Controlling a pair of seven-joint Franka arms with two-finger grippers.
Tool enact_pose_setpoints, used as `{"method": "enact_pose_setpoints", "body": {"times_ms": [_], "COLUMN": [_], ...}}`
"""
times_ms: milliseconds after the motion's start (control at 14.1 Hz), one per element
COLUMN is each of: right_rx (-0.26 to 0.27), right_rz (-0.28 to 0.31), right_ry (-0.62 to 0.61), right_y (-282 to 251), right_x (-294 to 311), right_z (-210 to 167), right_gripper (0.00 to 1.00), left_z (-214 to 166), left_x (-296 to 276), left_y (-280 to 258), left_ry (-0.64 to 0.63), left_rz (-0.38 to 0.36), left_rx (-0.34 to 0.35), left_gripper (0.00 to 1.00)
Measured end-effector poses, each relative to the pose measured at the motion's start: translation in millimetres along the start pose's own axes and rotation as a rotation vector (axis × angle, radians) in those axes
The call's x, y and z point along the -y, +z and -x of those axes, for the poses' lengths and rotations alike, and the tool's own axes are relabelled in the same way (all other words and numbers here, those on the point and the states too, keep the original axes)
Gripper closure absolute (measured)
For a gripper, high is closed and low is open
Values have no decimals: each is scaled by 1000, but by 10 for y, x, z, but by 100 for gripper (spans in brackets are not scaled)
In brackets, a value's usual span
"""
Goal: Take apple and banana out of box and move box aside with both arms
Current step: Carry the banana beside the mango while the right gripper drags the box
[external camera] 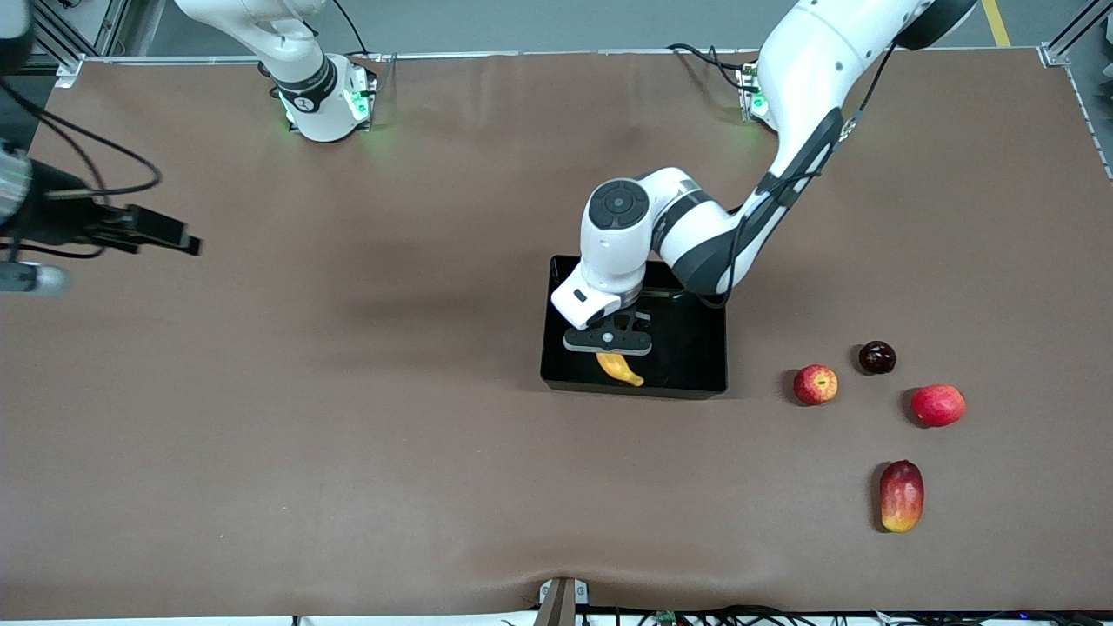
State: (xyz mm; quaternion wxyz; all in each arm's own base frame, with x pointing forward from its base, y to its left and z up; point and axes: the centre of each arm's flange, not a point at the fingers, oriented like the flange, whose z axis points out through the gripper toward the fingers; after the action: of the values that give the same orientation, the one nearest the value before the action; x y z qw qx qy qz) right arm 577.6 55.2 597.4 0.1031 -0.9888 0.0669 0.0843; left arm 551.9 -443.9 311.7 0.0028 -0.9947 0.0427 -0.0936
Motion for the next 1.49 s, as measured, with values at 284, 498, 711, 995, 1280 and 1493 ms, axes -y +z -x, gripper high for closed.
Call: {"method": "enact_pose_setpoints", "body": {"times_ms": [284, 498, 711, 995, 1280, 1493], "right_rx": [-2, -21, -75, -139, -203, -201], "right_rz": [22, 30, 20, 9, -10, 10], "right_ry": [-13, -12, 17, 33, 20, 1], "right_y": [560, 1198, 1982, 3092, 3998, 4462], "right_x": [1025, 1751, 2433, 2973, 3233, 3303], "right_z": [-16, 20, 103, 93, 115, 206], "right_gripper": [0, 0, 0, 0, 0, 33], "left_z": [-406, -716, -919, -1043, -1087, -1129], "left_x": [671, 1397, 2093, 2896, 3457, 3801], "left_y": [-318, -383, -283, -45, 336, 596], "left_ry": [36, 83, 141, 297, 429, 523], "left_rz": [-3, -19, -31, -30, 6, 32], "left_rx": [15, 33, 52, 92, 95, 66], "left_gripper": [63, 63, 63, 63, 63, 63]}}
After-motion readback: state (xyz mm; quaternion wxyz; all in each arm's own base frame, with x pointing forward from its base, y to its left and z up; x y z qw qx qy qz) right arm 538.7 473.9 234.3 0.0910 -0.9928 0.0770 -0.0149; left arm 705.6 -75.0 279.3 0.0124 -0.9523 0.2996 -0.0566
